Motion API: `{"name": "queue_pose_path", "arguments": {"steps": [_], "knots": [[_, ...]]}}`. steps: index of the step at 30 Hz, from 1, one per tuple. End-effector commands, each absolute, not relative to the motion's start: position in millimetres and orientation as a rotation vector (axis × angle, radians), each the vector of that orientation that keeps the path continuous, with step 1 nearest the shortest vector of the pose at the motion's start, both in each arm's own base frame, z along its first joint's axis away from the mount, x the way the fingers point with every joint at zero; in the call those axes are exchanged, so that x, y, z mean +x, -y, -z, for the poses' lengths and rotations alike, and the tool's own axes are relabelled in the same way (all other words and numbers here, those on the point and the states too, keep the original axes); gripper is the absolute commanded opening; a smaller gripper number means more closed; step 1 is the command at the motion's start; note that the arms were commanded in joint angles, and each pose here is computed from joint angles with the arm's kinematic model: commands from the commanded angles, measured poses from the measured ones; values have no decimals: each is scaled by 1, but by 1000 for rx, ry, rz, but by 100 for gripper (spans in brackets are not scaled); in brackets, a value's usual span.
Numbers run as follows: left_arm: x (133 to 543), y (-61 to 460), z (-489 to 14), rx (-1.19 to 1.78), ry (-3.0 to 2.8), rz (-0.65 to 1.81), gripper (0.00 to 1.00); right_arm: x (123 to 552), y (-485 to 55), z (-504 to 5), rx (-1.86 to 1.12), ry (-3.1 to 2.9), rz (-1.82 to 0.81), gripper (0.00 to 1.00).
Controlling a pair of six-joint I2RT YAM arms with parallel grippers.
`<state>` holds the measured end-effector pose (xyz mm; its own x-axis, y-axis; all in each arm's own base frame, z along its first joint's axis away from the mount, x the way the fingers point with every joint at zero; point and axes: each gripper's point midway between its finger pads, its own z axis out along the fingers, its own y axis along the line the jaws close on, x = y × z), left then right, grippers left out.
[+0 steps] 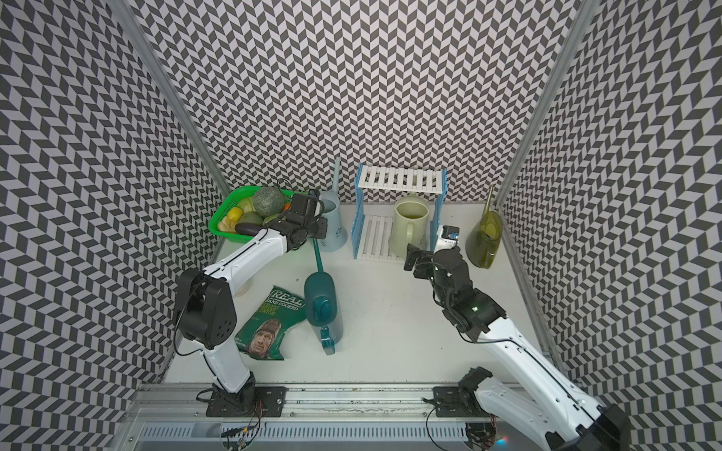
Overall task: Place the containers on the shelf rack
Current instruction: 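Pick up a container from the center of the board.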
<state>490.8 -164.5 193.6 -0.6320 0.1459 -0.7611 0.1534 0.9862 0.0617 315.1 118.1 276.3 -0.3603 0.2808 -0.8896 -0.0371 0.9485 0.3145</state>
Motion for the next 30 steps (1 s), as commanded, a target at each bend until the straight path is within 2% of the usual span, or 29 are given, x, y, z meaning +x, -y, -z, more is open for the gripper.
{"name": "queue_pose_path", "arguments": {"steps": [1,6,11,30], "knots": [[499,160,-217,188,-2181,-6,21,314,-117,-283,190,-1881,-357,100],[500,156,-228,176,-2148,-14,13,313,-117,-283,189,-1883,-358,100],[499,152,-241,162,-2110,-20,9,312,-116,-284,191,-1880,-355,100],[473,138,-326,110,-1934,25,5,308,-115,-287,185,-1878,-362,100]]}}
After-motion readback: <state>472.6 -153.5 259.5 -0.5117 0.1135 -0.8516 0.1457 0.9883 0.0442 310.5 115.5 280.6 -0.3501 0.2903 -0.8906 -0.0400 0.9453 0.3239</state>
